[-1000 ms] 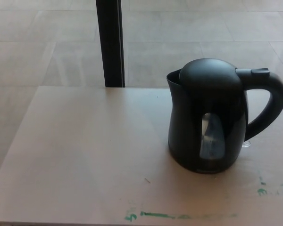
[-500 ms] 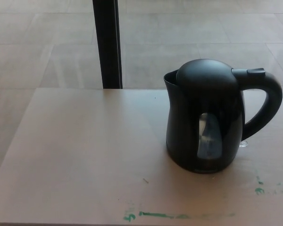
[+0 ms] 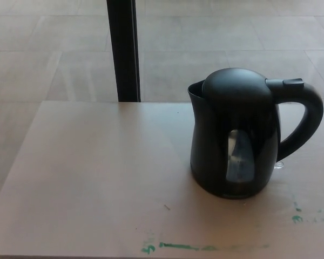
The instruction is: The robot uses its right hand to push down on the lid of a kettle kept in the middle of the desk to close it
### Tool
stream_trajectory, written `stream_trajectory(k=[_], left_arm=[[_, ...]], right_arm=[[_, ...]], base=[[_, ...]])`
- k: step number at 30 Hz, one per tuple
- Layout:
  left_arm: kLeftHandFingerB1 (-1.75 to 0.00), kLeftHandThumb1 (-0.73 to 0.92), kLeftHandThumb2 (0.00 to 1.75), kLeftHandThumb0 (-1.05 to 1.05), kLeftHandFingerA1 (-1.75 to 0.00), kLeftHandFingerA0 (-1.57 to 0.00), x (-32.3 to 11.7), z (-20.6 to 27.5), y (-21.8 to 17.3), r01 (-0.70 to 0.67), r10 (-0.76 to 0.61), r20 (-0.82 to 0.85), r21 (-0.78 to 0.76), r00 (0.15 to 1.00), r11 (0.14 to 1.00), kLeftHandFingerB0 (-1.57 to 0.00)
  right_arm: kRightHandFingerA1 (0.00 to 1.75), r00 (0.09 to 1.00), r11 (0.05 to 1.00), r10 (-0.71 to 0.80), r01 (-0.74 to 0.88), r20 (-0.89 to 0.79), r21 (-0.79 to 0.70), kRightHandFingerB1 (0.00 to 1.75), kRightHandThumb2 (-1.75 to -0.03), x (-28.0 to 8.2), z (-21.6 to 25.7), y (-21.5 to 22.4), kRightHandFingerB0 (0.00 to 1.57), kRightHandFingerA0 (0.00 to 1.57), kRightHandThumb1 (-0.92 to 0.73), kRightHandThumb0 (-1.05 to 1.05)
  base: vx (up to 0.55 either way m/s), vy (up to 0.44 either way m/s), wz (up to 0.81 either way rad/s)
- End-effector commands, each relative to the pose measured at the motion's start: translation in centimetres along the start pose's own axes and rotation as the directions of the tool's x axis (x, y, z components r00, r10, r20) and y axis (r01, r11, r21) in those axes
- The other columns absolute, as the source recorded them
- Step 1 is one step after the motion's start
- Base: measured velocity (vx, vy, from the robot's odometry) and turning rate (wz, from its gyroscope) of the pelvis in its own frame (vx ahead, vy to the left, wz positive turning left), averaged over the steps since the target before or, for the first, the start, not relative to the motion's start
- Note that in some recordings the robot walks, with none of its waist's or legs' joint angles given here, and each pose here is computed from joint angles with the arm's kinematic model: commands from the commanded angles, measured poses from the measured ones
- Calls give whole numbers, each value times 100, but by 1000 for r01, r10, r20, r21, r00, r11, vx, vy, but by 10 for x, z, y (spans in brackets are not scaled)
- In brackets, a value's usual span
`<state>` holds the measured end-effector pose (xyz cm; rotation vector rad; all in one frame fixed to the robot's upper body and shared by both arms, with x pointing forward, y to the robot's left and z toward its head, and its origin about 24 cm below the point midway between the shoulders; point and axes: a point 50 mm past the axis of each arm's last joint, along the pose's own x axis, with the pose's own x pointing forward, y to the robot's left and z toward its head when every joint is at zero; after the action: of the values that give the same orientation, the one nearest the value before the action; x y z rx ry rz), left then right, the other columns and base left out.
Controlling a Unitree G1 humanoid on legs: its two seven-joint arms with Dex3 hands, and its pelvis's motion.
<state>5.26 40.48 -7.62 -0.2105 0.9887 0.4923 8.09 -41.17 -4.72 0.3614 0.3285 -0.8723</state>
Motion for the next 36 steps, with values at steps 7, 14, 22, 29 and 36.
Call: stream_trajectory(k=[7,14,22,29,36], left_arm=[[-47,56,91,-73,-64,-53,0,11,1,-12,11,27,28,1000,1000,-30],[-34,64,60,-65,-53,-57,0,8,1,-22,22,23,-16,999,1000,-33],[-46,55,90,-77,-63,-53,-1,8,2,-12,12,25,13,1000,1000,-28],[-47,55,91,-72,-64,-52,0,8,1,-5,4,28,26,1000,1000,-28],[-34,64,60,-66,-53,-56,0,9,0,-3,3,32,-16,999,1000,-32]], right_arm=[[48,999,996,-21,23,-25,88,15,-105,2,-5,6,0,22,-73,-83],[47,1000,1000,-11,12,-18,24,19,-106,0,-4,6,0,18,-71,-76],[47,1000,1000,-1,1,-16,-7,21,-104,-2,-6,9,0,19,-72,-77],[50,1000,1000,8,-9,-16,-14,22,-104,0,-5,11,0,24,-70,-75],[32,999,999,30,-31,-13,-17,17,-68,0,-3,13,2,26,-87,-70]], base=[[0,0,0],[0,0,0],[0,0,0],[0,0,0],[0,0,0]])
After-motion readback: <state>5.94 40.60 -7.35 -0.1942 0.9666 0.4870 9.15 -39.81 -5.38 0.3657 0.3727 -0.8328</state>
